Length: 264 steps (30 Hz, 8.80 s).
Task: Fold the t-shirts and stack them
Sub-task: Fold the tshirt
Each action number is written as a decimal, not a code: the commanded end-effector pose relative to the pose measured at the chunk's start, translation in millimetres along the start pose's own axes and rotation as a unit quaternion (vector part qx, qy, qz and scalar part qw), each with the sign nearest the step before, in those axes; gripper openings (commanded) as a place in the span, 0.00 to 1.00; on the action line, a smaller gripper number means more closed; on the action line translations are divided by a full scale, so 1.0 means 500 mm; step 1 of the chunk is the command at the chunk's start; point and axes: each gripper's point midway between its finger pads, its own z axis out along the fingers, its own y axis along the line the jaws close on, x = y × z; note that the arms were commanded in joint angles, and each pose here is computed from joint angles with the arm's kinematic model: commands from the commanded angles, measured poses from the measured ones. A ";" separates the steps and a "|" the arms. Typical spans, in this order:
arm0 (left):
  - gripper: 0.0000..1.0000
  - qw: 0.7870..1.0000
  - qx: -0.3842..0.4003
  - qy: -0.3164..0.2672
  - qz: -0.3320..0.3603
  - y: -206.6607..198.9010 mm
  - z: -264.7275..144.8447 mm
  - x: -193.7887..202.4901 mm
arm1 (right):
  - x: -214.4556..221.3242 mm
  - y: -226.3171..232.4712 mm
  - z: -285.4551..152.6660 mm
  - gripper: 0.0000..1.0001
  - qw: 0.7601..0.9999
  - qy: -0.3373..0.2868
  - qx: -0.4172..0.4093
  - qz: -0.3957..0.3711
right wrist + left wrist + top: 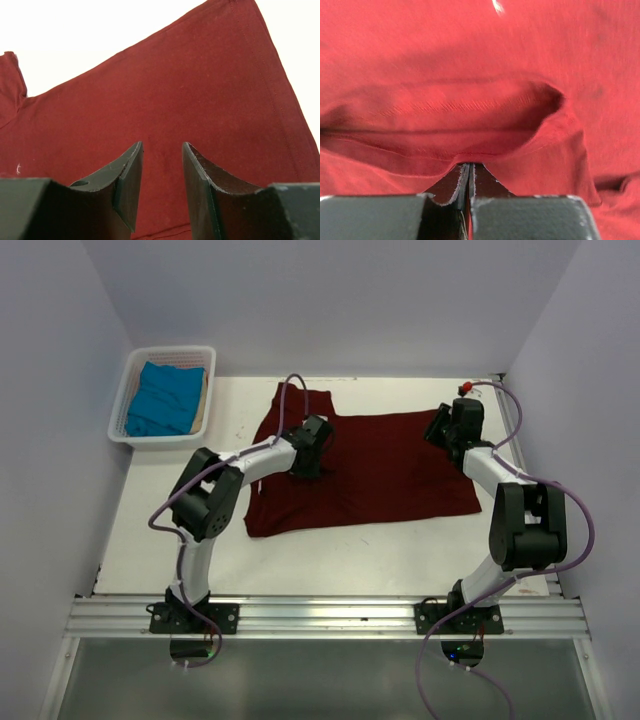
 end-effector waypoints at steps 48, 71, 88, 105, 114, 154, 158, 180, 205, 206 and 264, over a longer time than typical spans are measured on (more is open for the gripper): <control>0.00 0.991 -0.011 0.119 -0.059 0.108 -0.067 0.357 | 0.189 -0.243 -0.118 0.00 0.937 0.135 0.321 0.005; 0.00 0.971 -0.063 0.209 -0.096 0.197 -0.183 0.451 | 0.290 -0.298 -0.169 0.00 0.902 0.219 0.372 0.014; 0.00 0.974 -0.061 0.195 -0.102 0.198 -0.218 0.418 | 0.459 -0.259 -0.313 0.00 0.871 0.351 0.327 0.110; 0.71 0.991 -0.049 -0.037 -0.120 0.181 -0.282 0.073 | 0.171 -0.065 -0.268 0.30 0.973 0.178 0.129 0.073; 0.80 0.985 -0.107 -0.072 -0.111 0.247 -0.130 -0.173 | 0.038 0.039 -0.199 0.63 0.989 0.140 0.031 0.023; 0.53 0.972 0.082 -0.159 -0.150 0.360 0.198 -0.419 | 0.096 0.060 -0.178 0.58 0.987 0.157 -0.025 0.001; 0.53 0.972 0.075 -0.164 -0.150 0.367 0.221 -0.414 | 0.102 0.057 -0.172 0.58 0.987 0.162 -0.022 -0.002; 0.23 0.980 0.036 -0.119 -0.153 0.389 0.258 -0.326 | 0.105 0.053 -0.164 0.47 0.986 0.164 -0.016 -0.001; 0.00 0.969 0.065 -0.189 -0.146 0.367 0.041 -0.443 | -0.048 0.023 0.043 0.49 0.993 0.071 0.092 0.034; 0.00 0.969 0.068 -0.188 -0.144 0.359 0.034 -0.440 | -0.072 0.028 0.055 0.54 0.993 0.060 0.092 0.035; 0.00 0.977 0.060 -0.180 -0.102 0.267 -0.166 -0.343 | -0.072 -0.090 0.180 0.00 0.986 0.089 0.110 0.083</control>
